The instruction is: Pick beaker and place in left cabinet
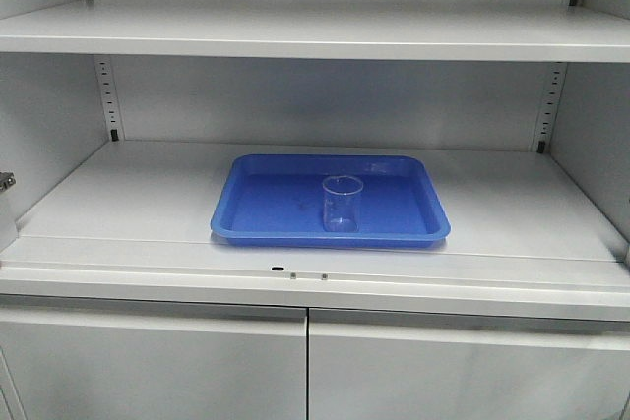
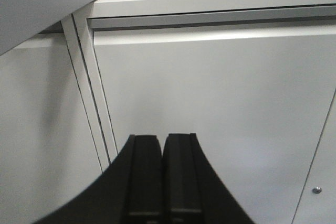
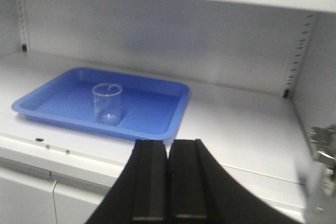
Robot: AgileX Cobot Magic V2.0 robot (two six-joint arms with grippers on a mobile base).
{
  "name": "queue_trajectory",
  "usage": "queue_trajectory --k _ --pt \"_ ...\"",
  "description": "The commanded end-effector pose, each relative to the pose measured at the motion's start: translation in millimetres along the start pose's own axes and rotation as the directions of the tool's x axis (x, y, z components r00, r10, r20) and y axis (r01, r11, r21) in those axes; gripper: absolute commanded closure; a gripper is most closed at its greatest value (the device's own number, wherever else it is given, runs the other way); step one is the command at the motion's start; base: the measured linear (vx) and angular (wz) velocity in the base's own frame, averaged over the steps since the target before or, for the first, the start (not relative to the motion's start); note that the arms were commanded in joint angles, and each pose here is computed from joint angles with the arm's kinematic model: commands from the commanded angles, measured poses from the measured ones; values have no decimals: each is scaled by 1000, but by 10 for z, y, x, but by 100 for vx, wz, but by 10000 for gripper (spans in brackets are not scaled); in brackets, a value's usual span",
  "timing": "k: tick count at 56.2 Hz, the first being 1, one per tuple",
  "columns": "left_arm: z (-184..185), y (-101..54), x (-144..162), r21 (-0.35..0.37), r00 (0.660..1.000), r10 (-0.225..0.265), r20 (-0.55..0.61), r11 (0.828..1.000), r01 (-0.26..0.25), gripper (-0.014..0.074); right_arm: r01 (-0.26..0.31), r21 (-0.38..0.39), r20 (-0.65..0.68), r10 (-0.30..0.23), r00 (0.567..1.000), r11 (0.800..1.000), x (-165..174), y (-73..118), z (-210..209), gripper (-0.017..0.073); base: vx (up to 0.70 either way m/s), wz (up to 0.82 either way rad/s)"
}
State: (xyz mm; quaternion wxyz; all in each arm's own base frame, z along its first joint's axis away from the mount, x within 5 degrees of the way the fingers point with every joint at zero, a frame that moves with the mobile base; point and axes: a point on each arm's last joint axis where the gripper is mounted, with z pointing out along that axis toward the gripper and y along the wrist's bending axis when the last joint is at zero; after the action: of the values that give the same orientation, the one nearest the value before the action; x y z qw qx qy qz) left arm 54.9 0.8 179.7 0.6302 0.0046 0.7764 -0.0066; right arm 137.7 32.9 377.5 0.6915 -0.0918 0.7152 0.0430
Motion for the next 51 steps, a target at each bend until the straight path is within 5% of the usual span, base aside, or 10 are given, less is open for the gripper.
queue_trajectory --k 1,13,39,43,48,51 --pt "-26 -18 -113 24 994 -7 109 1000 4 590 -1 -2 125 2 992 1000 -97 -36 -303 571 0 0" --pt "-26 -18 -113 24 994 -7 109 1000 4 590 -9 -2 178 9 984 1000 155 -57 -624 568 0 0" --pt "-26 -18 -113 24 994 -7 109 1000 4 590 -6 14 102 4 995 1000 411 -58 -602 568 0 0" --pt "-26 -18 -113 24 994 -7 109 1000 4 590 -41 2 103 40 994 999 410 -50 -605 568 0 0" --pt "-26 -18 -113 24 994 -7 109 1000 4 590 -155 -25 70 156 985 988 458 -30 -601 567 0 0" --pt "-26 -18 -113 24 994 -7 109 1000 4 590 -121 -26 51 122 991 992 526 -20 -597 566 0 0"
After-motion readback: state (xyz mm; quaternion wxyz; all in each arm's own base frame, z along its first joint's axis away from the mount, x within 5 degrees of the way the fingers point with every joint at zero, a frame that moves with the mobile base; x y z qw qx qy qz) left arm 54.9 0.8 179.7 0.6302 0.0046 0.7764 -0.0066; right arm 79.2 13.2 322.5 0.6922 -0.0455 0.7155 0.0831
